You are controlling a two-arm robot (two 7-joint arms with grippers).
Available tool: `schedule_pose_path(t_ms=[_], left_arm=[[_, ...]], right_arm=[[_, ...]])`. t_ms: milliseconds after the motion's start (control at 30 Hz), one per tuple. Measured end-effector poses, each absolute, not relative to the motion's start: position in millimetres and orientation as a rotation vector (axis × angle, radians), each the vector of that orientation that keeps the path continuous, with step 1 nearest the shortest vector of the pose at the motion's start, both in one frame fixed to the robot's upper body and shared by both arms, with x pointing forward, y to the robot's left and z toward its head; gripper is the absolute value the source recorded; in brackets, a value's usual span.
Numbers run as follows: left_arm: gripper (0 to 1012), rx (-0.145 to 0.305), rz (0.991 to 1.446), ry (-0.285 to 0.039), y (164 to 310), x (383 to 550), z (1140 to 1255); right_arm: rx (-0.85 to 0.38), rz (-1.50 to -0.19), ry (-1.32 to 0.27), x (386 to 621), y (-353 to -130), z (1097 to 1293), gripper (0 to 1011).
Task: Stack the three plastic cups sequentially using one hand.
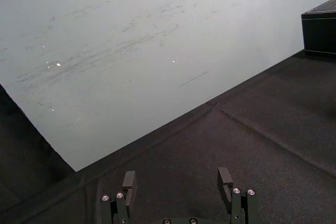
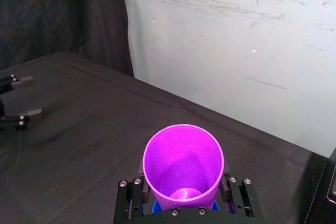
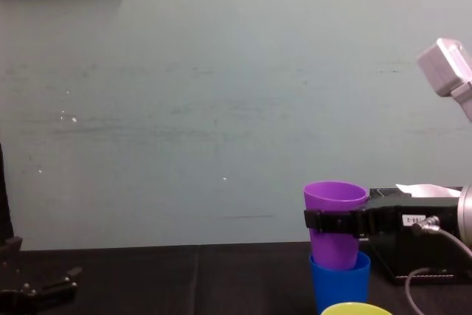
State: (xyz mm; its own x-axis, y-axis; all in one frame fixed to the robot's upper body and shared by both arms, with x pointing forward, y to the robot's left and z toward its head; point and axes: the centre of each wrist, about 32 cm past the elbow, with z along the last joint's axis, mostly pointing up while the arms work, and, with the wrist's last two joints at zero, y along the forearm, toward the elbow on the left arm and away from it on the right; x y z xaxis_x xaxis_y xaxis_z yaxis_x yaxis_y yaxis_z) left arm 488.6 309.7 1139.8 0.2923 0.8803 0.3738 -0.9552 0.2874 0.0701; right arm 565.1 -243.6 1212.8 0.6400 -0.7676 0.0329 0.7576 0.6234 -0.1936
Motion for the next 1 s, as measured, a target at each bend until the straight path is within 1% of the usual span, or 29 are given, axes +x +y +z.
schedule_pose_path(t_ms=[467, 1000], left_arm=[[1011, 0.304, 1.248, -0.285, 309.7, 488.6, 1139.8], [1011, 0.304, 1.248, -0.285, 309.7, 488.6, 1139.8]], right_arm=[[-0.215, -0.883, 0.061, 571, -244, 1204.1, 741], [-0.232, -0.88, 0.097, 563, -251, 1193.8, 741]])
